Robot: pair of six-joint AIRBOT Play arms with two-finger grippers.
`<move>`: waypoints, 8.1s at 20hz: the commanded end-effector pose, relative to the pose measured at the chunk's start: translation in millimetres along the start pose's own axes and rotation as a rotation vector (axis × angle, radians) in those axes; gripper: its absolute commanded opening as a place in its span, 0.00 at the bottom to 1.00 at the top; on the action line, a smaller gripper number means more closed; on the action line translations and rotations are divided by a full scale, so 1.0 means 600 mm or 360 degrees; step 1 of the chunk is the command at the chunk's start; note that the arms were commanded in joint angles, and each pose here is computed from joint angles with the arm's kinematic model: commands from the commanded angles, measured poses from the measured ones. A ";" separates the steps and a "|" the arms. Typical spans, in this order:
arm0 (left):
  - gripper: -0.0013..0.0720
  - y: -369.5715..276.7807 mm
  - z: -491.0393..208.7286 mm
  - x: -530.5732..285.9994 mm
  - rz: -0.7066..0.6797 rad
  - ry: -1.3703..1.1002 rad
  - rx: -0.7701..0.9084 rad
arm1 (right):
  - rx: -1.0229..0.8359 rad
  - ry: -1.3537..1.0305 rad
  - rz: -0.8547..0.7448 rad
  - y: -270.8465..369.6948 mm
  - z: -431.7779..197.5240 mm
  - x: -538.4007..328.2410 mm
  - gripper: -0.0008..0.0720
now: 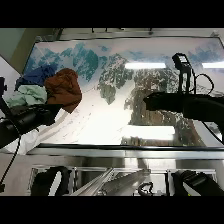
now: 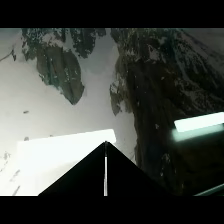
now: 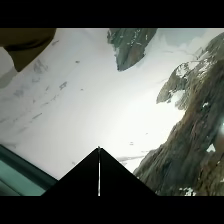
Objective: Fold the shirts.
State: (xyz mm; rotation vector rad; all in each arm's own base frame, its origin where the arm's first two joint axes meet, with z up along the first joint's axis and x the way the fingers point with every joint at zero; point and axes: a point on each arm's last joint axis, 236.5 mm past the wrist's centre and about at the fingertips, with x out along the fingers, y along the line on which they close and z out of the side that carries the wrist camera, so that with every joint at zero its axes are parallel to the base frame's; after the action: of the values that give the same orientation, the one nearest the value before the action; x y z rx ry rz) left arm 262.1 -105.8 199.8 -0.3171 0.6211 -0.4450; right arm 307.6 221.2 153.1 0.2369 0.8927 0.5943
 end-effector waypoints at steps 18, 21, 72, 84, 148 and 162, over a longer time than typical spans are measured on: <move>0.97 0.541 -0.184 0.168 0.0726 0.0476 -0.1097 | 0.0856 0.0110 -0.0321 -0.268 -0.003 0.039 0.97; 0.97 0.586 -0.146 0.229 0.0755 0.0420 -0.0998 | 0.0903 0.0141 -0.0283 -0.266 -0.007 0.058 0.97; 0.64 0.199 -0.294 0.386 -0.0025 0.1063 -0.0564 | 0.0593 0.0969 0.0161 -0.053 -0.285 0.260 0.10; 0.03 0.001 0.022 0.277 -0.0263 0.0387 0.0062 | 0.0231 0.0010 0.0311 0.000 0.035 0.033 0.05; 0.09 0.222 -0.319 0.393 0.0138 0.1052 -0.0852 | 0.0512 0.0149 -0.0045 -0.395 0.121 0.283 0.05; 0.04 0.353 0.094 0.574 0.0183 0.0617 -0.0186 | 0.1029 0.0795 -0.0619 -0.207 -0.316 0.103 0.05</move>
State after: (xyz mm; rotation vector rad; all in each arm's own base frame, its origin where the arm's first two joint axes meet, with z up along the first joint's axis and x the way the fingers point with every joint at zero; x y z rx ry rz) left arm 575.1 -68.6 -17.4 -0.3889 1.0749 -0.2954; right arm 295.0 118.7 -41.8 0.3498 1.5799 0.0568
